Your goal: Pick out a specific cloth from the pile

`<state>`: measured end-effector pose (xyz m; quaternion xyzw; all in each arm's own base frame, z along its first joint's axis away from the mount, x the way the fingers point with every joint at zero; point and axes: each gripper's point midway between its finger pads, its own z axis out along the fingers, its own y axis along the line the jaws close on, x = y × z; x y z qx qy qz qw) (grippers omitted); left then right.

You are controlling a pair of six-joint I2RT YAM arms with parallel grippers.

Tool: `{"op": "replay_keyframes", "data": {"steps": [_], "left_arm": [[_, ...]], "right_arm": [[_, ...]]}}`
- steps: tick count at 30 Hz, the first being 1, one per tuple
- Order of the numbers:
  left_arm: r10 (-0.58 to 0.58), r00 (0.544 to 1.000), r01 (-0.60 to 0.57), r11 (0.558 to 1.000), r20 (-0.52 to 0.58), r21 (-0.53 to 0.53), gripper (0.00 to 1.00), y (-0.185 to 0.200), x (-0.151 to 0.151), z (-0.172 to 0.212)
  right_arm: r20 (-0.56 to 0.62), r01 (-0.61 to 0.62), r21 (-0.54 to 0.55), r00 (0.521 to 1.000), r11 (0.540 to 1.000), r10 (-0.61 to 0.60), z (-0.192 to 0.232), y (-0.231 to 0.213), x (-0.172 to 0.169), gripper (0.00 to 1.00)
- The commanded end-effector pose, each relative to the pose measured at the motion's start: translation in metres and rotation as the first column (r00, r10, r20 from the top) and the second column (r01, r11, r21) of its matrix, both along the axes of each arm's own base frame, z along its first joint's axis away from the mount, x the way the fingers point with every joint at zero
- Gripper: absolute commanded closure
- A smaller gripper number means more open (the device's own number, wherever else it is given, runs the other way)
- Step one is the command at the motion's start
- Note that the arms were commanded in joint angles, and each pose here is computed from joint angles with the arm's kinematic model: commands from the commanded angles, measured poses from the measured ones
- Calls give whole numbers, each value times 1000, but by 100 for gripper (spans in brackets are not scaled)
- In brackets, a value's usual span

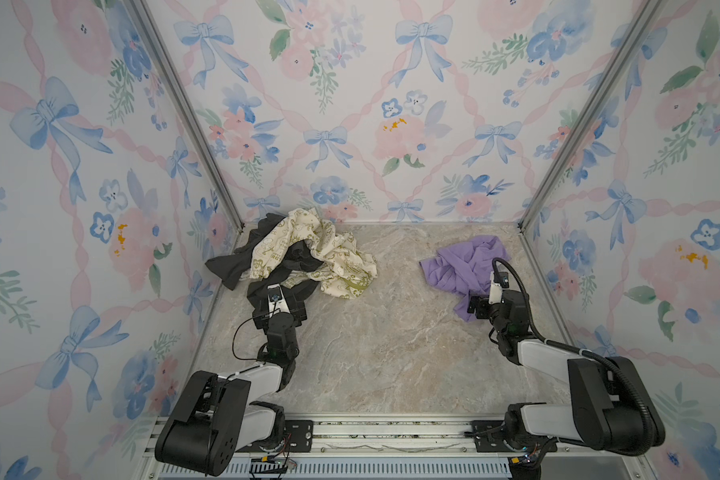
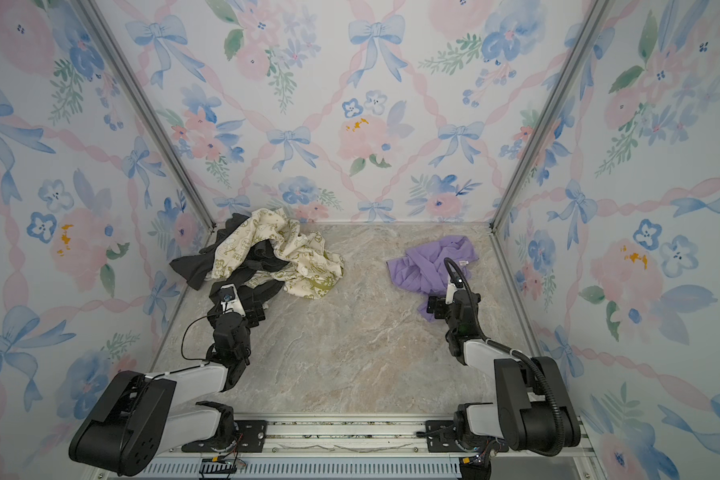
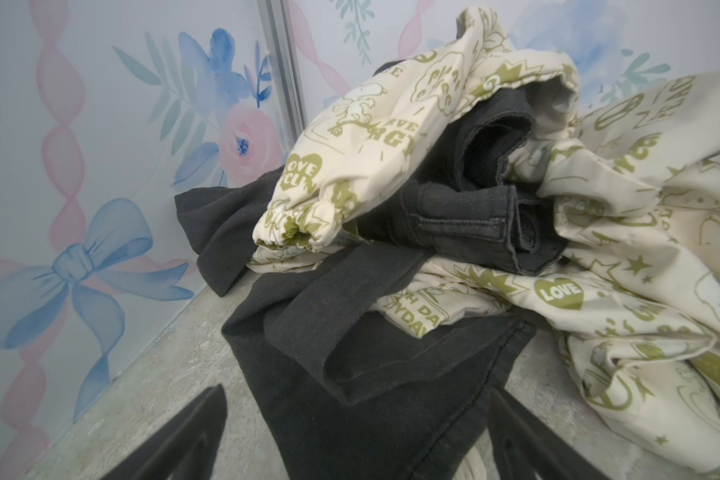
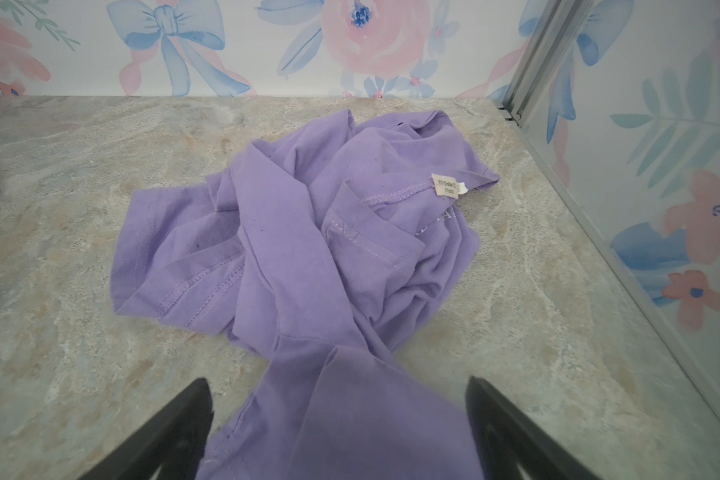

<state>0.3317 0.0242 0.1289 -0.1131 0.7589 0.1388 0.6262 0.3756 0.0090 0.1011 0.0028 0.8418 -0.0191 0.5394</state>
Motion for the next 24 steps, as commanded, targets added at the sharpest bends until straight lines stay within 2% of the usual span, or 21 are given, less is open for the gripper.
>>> {"op": "replay_keyframes", "data": {"steps": [1,7,13,16,21,24], "left_arm": [[43,995,-39,998,85,-46,2,6,8,15],[35,995,-31,999,89,-37,2,2,22,17],[97,991,-92,994,96,-56,2,16,22,14],[128,988,-123,990,89,-65,2,21,26,8],[-8,999,9,1000,49,-22,2,0,42,2],[-34,998,35,999,49,-19,2,-4,42,2]], "right_arm": [[72,-18,-21,997,1000,19,19,3,17,3],[106,1,-15,994,1000,1,8,-3,19,3],[119,-20,-3,993,1000,20,-3,0,24,3],[89,-33,10,995,999,32,-4,-1,24,3],[100,-45,40,994,998,41,-4,-4,24,3],[101,-44,40,994,998,40,-4,-4,24,3]]}}
